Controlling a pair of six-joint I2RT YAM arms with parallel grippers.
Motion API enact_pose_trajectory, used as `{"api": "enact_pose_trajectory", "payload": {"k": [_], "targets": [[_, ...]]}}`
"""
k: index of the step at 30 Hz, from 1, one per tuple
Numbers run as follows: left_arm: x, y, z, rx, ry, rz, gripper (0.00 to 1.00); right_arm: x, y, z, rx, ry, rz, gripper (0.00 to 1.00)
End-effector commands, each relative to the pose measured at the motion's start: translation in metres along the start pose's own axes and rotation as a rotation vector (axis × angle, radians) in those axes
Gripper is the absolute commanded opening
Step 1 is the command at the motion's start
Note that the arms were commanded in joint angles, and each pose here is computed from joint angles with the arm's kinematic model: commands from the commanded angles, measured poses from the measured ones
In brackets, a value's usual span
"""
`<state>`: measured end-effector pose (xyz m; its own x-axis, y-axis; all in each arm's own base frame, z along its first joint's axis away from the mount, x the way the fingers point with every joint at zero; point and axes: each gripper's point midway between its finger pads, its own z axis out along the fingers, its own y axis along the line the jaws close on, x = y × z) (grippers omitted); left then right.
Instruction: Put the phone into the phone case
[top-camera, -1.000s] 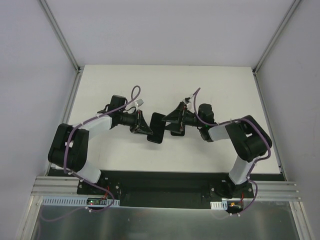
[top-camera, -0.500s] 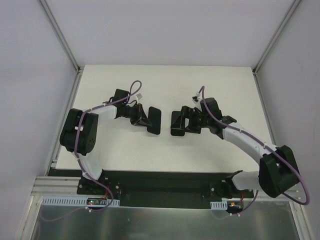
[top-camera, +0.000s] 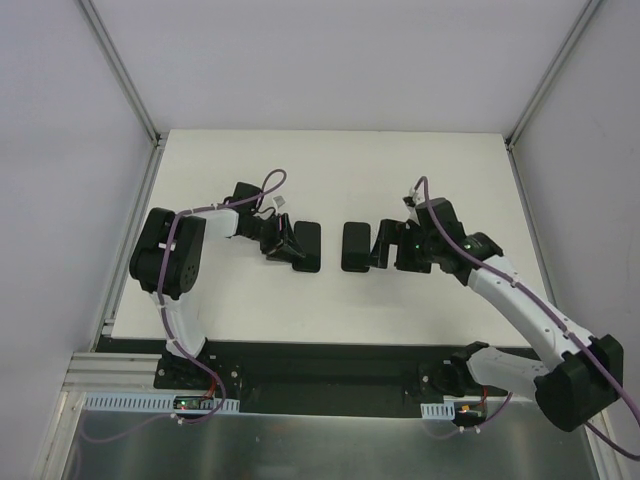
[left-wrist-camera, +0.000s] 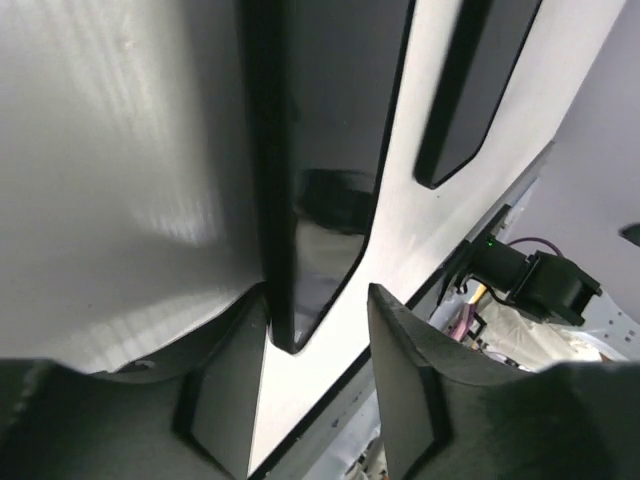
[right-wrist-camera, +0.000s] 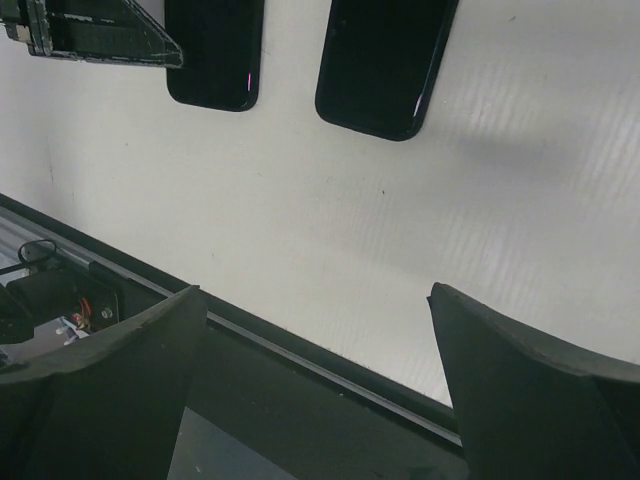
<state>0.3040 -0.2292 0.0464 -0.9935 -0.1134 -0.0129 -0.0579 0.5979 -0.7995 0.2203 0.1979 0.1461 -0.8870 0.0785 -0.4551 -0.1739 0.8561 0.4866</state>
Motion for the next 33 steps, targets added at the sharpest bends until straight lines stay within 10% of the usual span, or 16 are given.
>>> {"api": "enact_pose_trajectory", "payload": {"k": [1,8,12,13,23,33], "targets": [[0.004,-0.006,-0.016,-0.056,-0.007,0.053,0.46,-0.006,-0.010,-0.043,0.106,-0.055,-0.062,0.96],[0.003,-0.035,-0.062,-0.145,-0.123,0.185,0.56,-0.004,-0.017,-0.096,0.140,-0.182,-0.096,0.96],[0.004,-0.067,-0.098,-0.158,-0.233,0.265,0.78,-0.004,-0.022,-0.112,0.162,-0.241,-0.051,0.96],[0.005,-0.075,-0.105,-0.148,-0.258,0.284,0.99,-0.004,-0.022,-0.116,0.157,-0.262,-0.045,0.96],[0.058,-0.150,-0.179,0.040,-0.500,0.561,0.99,0.002,-0.024,-0.125,0.113,-0.358,0.009,0.96],[0.088,-0.141,-0.202,0.054,-0.688,0.721,0.99,-0.005,-0.023,-0.141,0.083,-0.461,-0.013,0.96]]}}
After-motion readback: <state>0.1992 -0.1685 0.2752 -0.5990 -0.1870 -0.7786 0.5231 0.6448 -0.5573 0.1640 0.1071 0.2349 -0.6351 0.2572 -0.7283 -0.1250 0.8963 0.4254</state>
